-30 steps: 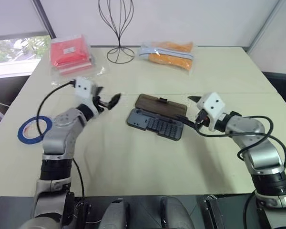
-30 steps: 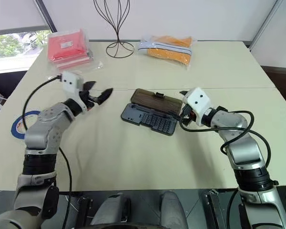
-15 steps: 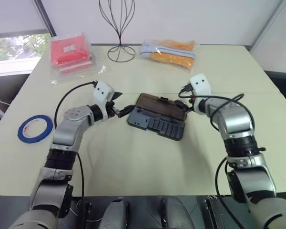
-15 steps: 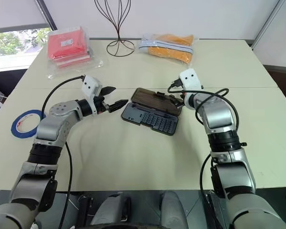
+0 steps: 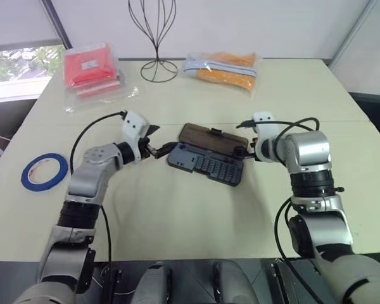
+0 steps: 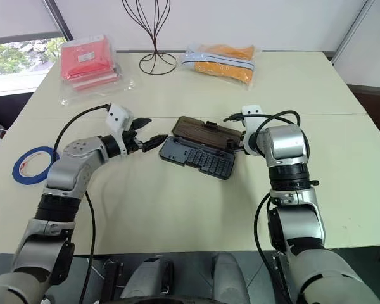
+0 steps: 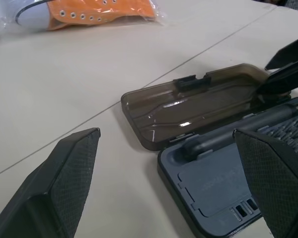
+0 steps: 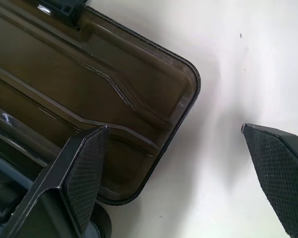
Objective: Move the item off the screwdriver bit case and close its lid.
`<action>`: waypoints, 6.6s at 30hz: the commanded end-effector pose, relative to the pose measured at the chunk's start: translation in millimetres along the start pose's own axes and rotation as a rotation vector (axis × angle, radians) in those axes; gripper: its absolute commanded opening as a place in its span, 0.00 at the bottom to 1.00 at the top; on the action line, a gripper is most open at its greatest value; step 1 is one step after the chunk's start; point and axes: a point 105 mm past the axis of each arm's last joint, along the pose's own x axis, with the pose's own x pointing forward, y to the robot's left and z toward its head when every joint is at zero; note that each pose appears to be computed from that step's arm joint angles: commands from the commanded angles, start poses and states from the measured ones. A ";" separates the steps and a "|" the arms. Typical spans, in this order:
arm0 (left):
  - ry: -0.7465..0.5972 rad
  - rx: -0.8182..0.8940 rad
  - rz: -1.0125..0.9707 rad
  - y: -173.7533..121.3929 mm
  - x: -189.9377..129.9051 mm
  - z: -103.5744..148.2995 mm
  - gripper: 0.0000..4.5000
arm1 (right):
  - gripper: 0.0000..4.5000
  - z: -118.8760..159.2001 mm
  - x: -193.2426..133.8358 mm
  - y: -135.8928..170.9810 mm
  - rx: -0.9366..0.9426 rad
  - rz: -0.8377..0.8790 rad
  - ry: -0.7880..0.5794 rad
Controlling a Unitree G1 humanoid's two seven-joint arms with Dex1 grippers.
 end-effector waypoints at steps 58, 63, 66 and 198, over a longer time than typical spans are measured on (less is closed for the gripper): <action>-0.020 -0.004 -0.331 -49.3 -40.8 30.2 0.01 | 0.00 -52.5 -24.5 58.0 0.110 0.221 0.050; -0.020 0.004 -0.326 -48.5 -40.6 30.9 0.01 | 0.00 -58.2 -28.3 50.5 0.137 0.193 0.088; -0.021 0.007 -0.323 -48.1 -41.0 30.8 0.01 | 0.00 -60.9 -30.1 45.1 0.173 0.159 0.108; 0.256 -0.025 -0.645 -136.8 -67.6 -105.8 0.00 | 0.01 -26.5 -8.2 55.1 -1.125 0.711 -0.171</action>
